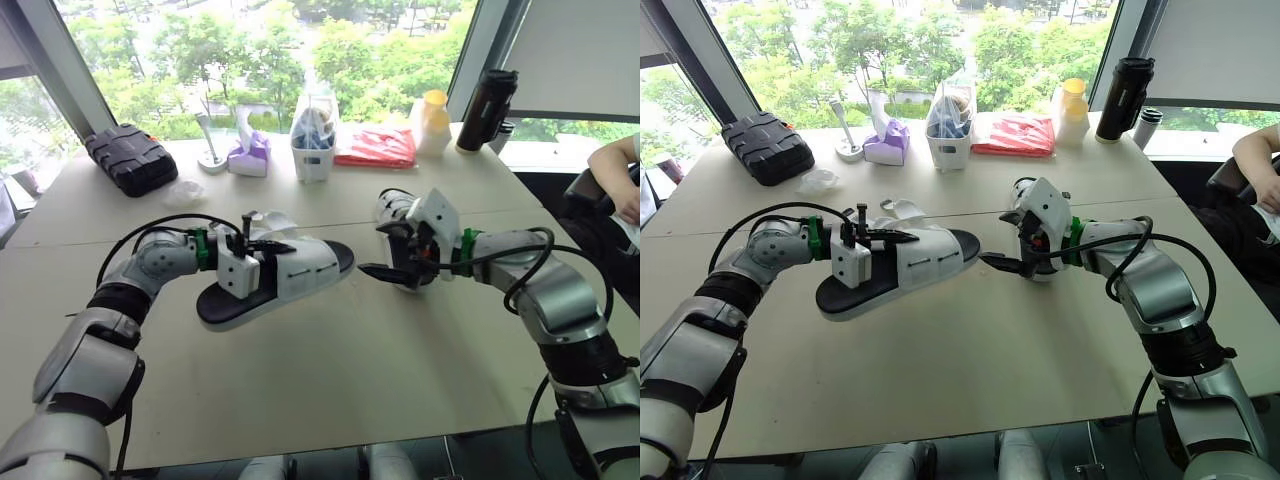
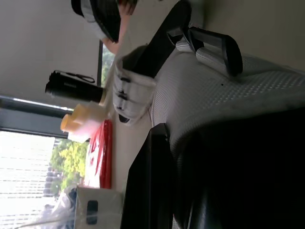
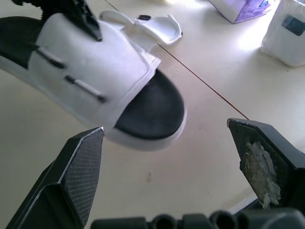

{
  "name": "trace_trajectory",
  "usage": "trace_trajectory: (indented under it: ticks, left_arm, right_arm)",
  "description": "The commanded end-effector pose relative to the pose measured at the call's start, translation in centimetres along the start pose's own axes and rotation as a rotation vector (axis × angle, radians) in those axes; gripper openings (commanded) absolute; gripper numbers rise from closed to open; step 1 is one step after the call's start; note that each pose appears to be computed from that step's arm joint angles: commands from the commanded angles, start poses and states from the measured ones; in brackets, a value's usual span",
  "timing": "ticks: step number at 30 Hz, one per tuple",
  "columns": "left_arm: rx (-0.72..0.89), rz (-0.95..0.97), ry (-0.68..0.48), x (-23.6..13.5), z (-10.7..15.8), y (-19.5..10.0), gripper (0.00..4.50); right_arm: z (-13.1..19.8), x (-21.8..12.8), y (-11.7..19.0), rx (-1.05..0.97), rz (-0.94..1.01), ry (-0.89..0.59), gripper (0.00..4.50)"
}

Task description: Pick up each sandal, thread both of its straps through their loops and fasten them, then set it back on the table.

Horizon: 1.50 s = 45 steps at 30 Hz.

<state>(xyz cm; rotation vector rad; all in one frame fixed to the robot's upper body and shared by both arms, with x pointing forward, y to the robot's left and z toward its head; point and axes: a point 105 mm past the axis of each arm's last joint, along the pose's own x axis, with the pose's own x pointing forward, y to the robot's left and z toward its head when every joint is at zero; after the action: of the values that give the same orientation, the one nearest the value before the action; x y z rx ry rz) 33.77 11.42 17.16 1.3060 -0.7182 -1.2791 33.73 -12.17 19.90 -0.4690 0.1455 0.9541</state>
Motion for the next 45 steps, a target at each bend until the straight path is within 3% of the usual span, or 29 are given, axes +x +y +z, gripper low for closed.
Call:
trace_trajectory:
  ticks: [1, 13, 23, 27, 34, 40, 45]
  left_arm:
    - [0.068, -0.070, -0.067, -0.9, 1.4, -0.9, 0.04]
    - [0.185, -0.093, -0.216, -1.4, 4.2, -3.4, 0.04]
    - [0.142, -0.120, -0.211, -1.6, 4.4, -5.4, 0.04]
    - [0.088, -0.134, -0.178, -2.1, 3.9, -6.5, 1.28]
    - [0.026, -0.131, -0.096, -3.7, 3.1, -7.6, 4.46]
    - [-0.109, -0.096, 0.062, -6.7, 1.6, -8.0, 4.46]
    - [-0.434, 0.023, 0.171, -8.7, 0.2, -6.8, 4.46]
  right_arm:
    - [1.3, -0.3, -0.2, -0.064, -0.005, -0.023, 4.50]
    - [0.9, -0.2, 0.4, -0.068, 0.014, -0.012, 4.50]
    - [0.9, 0.3, 0.8, -0.080, 0.031, -0.005, 4.50]
    - [0.9, 0.4, 0.8, -0.086, 0.035, -0.001, 4.50]
    - [1.0, 0.5, 1.0, -0.093, 0.046, -0.003, 4.50]
    - [1.0, 0.7, 1.2, -0.097, 0.063, -0.006, 4.50]
    - [1.0, 1.0, 1.6, -0.107, 0.095, -0.021, 4.50]
